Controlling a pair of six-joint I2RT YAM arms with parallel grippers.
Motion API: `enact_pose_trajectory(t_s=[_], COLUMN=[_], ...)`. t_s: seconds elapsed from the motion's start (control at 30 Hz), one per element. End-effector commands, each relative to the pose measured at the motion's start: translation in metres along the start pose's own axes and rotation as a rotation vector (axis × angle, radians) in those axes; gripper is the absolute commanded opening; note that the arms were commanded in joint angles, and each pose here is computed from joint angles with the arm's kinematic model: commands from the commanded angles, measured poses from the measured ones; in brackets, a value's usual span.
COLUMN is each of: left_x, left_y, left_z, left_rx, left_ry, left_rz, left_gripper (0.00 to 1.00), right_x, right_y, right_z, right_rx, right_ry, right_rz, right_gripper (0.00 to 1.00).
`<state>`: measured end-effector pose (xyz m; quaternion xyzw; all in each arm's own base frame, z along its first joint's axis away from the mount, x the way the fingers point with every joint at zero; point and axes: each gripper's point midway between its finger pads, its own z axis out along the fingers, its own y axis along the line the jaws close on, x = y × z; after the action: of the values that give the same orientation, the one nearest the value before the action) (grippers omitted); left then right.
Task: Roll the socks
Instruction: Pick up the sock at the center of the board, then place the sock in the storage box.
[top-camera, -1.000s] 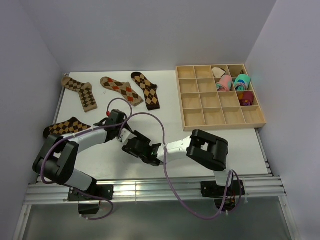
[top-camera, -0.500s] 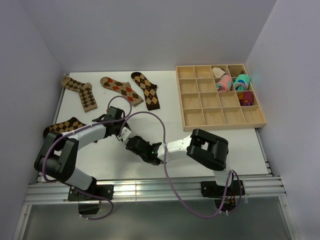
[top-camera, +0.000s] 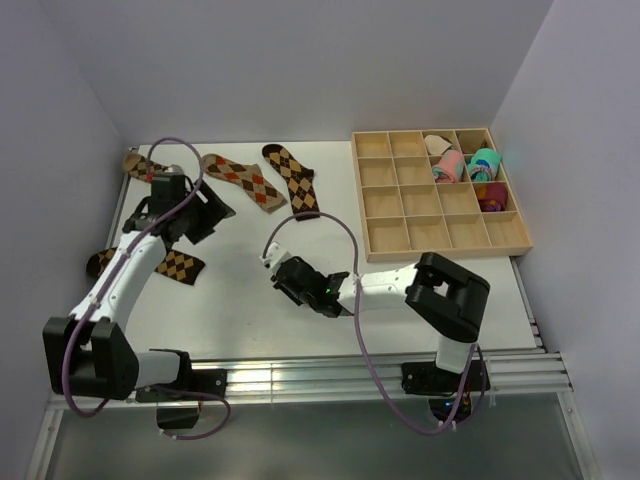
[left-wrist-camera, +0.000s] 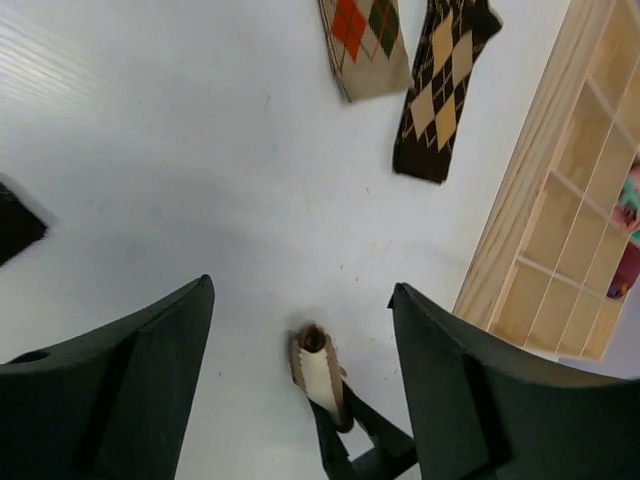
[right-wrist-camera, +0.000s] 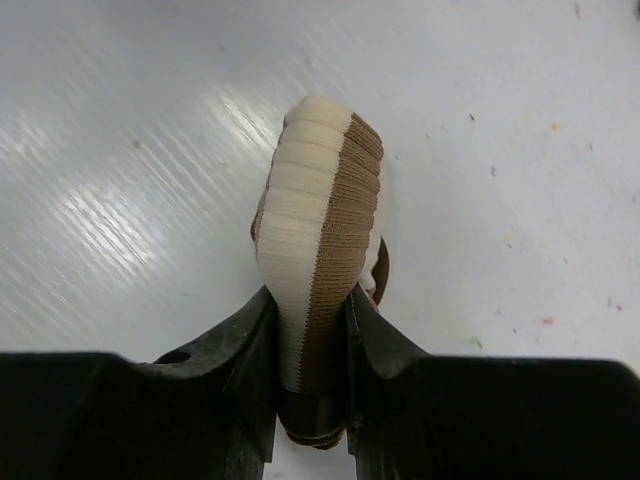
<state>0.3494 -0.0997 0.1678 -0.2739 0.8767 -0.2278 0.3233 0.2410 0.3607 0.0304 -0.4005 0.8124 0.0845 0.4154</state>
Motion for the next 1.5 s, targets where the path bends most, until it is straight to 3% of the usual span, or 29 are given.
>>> enact_pose_trajectory(t_s=[0.0, 0.3, 0.6, 0.77, 1.03, 1.47], left_x=[-0.028, -0.069, -0.084, -0.078, -0.067, -0.068], left_y=[0.011, 0.043, 0.081, 0.093, 0.101, 0.107], left_z=[-0.029, -0.106, -0.172, -0.168, -0.15, -0.137], left_rx=[-0.039, -0.124, -0.282, -0.309, -0.312, -0.354], left_ry=[-0.122, -0.475, -0.73, -0.742, -0.713, -0.683], left_rz=[0.008, 0.022, 0.041, 0.067, 0.092, 0.111], left_gripper=[0.78, 0.99, 0.99, 0.99, 0.99, 0.99], right_x=[0.001, -0.034, -0.046, -0.051, -0.02, 0.028], right_y=[-0.022, -0.11, -0.221, -0.297, -0.41, -0.486], right_z=[-0.021, -0.047, -0.062, -0.075, -0.072, -0.022], right_rx=[0.002, 0.18, 0.393, 0.518, 0.688, 0.768], right_ry=[0.032, -0.007, -0.002, -0.006, 0.081, 0.191], right_rz=[0.076, 0.168, 0.266, 0.399, 0.711, 1.008], right_gripper=[0.0, 0.0, 0.0, 0.0, 0.0, 0.0])
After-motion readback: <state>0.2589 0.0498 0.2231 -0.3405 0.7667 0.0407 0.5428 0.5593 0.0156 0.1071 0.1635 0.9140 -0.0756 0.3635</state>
